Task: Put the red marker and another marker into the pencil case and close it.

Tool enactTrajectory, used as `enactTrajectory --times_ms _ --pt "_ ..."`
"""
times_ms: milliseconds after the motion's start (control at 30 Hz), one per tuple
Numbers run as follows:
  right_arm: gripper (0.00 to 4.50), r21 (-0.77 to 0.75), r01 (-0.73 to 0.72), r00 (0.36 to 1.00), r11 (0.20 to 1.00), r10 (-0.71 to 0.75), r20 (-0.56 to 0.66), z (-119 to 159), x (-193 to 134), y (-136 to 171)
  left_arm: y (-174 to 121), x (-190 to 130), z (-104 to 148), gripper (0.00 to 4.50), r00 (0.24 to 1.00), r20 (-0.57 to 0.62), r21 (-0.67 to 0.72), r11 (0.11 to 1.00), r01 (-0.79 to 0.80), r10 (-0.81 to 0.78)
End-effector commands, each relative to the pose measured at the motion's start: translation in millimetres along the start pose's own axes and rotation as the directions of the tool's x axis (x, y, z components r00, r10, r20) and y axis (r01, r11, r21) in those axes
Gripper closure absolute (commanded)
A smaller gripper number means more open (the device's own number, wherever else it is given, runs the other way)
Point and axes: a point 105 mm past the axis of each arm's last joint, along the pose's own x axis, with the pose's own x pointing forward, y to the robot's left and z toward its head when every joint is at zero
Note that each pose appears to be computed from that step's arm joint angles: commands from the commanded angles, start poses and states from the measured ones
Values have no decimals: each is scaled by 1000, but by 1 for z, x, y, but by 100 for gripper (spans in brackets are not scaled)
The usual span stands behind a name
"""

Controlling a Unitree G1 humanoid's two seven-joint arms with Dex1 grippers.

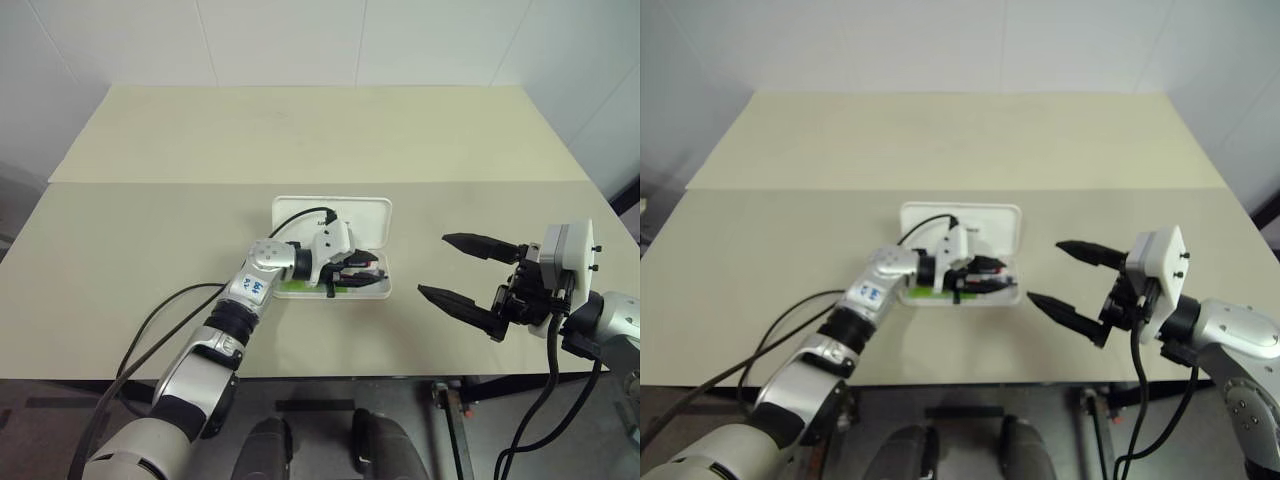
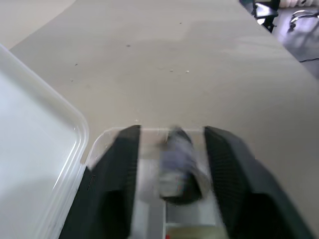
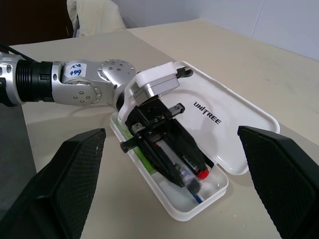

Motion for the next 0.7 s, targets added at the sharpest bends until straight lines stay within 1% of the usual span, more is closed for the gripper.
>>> enactTrajectory --times_ms 33,133,167,300,467,567,600,633,700 --pt "0 -57 15 999 998 -13 40 15 -4 -1 -1 0 14 118 999 37 35 999 33 -34" --pt "0 -57 15 999 998 -13 41 14 -3 -1 -3 -1 12 10 998 36 31 999 44 -45" --pt "0 -57 15 999 998 -12 41 14 -3 -1 -3 -1 12 4 998 36 31 999 44 -45" --pt "0 -55 13 999 998 -11 44 14 -2 -1 -2 -3 13 4 999 38 39 999 37 -39" --pt "0 -49 4 999 999 -2 46 12 1 -1 -2 -17 32 4 987 150 28 998 54 -58" --pt "0 -46 0 999 999 2 45 11 2 -1 -5 -28 38 4 980 188 14 998 59 -61" --pt "0 -45 -1 999 999 3 45 11 2 0 -5 -34 41 4 977 205 16 998 57 -59" --pt "0 -43 -4 999 999 6 43 10 2 0 -6 -45 45 4 972 231 9 999 47 -48" --pt "0 -40 -10 999 999 11 32 6 1 -1 -7 -75 50 4 963 268 -1 1000 9 -8"
